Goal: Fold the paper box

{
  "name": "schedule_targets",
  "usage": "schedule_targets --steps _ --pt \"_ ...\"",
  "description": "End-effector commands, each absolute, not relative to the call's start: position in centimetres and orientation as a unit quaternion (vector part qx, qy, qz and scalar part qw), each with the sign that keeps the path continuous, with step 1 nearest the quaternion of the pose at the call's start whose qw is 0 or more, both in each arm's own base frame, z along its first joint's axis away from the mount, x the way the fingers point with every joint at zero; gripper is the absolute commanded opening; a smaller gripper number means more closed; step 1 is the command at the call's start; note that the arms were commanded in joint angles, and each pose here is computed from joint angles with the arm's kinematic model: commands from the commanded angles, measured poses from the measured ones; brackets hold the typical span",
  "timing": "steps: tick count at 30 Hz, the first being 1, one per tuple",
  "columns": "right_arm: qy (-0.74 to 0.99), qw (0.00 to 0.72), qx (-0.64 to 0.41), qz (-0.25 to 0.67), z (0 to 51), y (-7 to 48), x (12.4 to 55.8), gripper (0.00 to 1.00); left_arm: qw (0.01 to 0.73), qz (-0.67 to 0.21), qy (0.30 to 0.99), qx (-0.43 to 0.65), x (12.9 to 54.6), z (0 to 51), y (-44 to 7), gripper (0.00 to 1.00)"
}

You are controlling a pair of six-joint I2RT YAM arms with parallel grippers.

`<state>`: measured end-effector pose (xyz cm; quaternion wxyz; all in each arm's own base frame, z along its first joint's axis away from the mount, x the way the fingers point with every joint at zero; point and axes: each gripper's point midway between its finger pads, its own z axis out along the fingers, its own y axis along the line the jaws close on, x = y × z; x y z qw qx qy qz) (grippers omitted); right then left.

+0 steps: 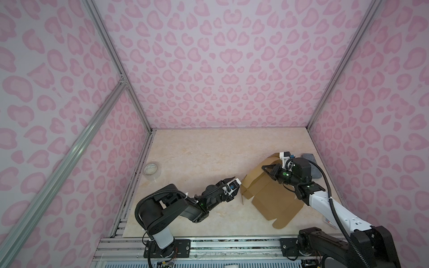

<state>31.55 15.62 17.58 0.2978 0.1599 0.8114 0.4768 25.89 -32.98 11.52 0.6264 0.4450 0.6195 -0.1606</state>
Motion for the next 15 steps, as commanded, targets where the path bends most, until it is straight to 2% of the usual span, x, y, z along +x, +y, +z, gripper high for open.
schedule_targets --steps 1,15 --pt "0.799 0.321 0.134 0.491 19.1 16.0 31.8 0.0 0.63 -0.16 0.608 0.455 25.3 11.9 -33.2 0.5" --pt "0.773 0.347 0.121 0.518 21.6 16.1 31.9 0.0 0.634 -0.157 0.605 0.455 25.1 12.2 -33.5 0.5"
